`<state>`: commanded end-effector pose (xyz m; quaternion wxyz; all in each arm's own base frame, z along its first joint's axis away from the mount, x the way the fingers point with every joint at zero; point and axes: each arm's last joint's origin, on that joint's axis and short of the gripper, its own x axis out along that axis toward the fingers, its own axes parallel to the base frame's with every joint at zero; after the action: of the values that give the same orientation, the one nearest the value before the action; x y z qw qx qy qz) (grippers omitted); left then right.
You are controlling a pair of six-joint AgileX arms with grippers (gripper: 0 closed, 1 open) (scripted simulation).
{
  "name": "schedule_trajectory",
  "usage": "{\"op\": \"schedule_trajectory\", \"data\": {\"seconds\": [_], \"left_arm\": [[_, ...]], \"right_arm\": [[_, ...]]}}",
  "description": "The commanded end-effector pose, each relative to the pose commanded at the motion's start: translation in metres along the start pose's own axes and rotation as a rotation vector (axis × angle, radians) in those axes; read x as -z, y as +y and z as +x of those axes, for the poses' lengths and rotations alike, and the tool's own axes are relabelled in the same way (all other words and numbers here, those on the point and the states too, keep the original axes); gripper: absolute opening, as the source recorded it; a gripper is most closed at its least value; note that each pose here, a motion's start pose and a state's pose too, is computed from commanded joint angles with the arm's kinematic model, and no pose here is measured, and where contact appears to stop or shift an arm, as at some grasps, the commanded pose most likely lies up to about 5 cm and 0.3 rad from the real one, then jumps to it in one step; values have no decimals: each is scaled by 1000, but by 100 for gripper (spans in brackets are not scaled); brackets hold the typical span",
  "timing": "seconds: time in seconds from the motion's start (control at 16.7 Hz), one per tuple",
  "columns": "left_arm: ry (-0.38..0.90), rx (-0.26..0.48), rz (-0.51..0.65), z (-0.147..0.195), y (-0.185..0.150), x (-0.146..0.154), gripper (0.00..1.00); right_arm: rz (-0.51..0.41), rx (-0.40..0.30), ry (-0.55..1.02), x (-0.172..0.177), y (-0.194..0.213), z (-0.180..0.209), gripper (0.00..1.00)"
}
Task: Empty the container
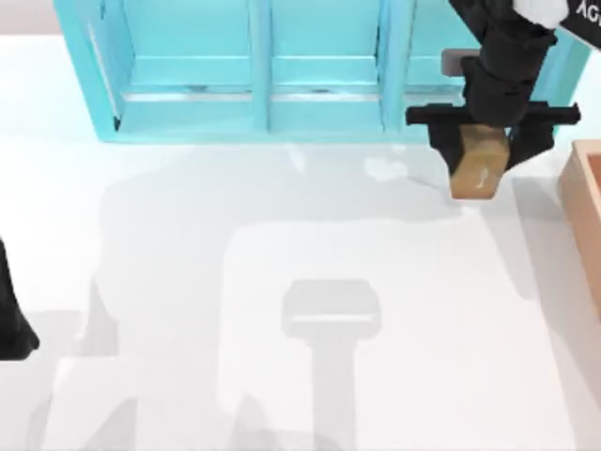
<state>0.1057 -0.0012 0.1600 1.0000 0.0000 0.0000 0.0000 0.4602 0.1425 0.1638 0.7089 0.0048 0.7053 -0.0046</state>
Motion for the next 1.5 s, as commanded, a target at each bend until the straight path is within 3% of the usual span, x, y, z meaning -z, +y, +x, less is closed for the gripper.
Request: {"op": "schedule_trajectory", "data": {"seconds": [0.48,1.26,1.5], "left_arm": [[0,0,0,0,0,0,100],[0,0,0,0,0,0,100],[0,0,0,0,0,0,100]], "right_arm": [[-4,1,3,1,2,26,0],[-4,1,3,1,2,26,98],[-4,1,3,1,2,26,100]]}}
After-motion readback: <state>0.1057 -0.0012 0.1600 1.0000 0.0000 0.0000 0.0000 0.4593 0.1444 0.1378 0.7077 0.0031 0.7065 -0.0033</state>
